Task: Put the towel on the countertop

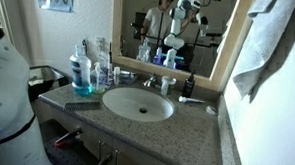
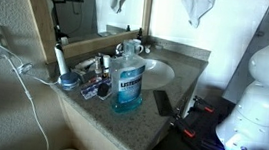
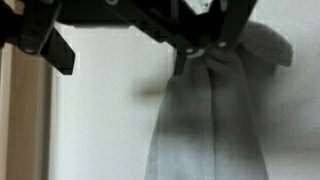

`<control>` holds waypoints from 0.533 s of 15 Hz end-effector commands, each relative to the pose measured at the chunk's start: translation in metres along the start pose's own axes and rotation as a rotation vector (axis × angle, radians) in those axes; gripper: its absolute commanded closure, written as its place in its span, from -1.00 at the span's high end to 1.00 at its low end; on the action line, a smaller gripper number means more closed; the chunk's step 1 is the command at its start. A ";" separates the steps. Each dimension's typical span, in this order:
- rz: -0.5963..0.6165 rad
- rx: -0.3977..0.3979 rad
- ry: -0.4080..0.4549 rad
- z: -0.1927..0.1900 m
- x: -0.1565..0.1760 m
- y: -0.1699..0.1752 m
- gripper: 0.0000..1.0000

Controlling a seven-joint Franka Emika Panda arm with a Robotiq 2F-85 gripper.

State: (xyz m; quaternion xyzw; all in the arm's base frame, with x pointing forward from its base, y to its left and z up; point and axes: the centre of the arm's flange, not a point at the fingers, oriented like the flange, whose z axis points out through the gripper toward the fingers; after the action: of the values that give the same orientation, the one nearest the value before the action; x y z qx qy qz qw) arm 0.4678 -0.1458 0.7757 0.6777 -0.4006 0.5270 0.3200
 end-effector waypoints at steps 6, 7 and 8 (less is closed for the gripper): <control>0.229 -0.296 0.274 0.057 0.059 0.030 1.00; 0.243 -0.314 0.292 0.062 0.063 0.033 1.00; 0.252 -0.332 0.302 0.069 0.066 0.035 1.00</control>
State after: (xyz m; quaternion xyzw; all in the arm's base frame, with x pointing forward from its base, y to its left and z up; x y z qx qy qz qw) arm 0.4633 -0.2194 0.8130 0.5127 -0.4934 0.5770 0.4009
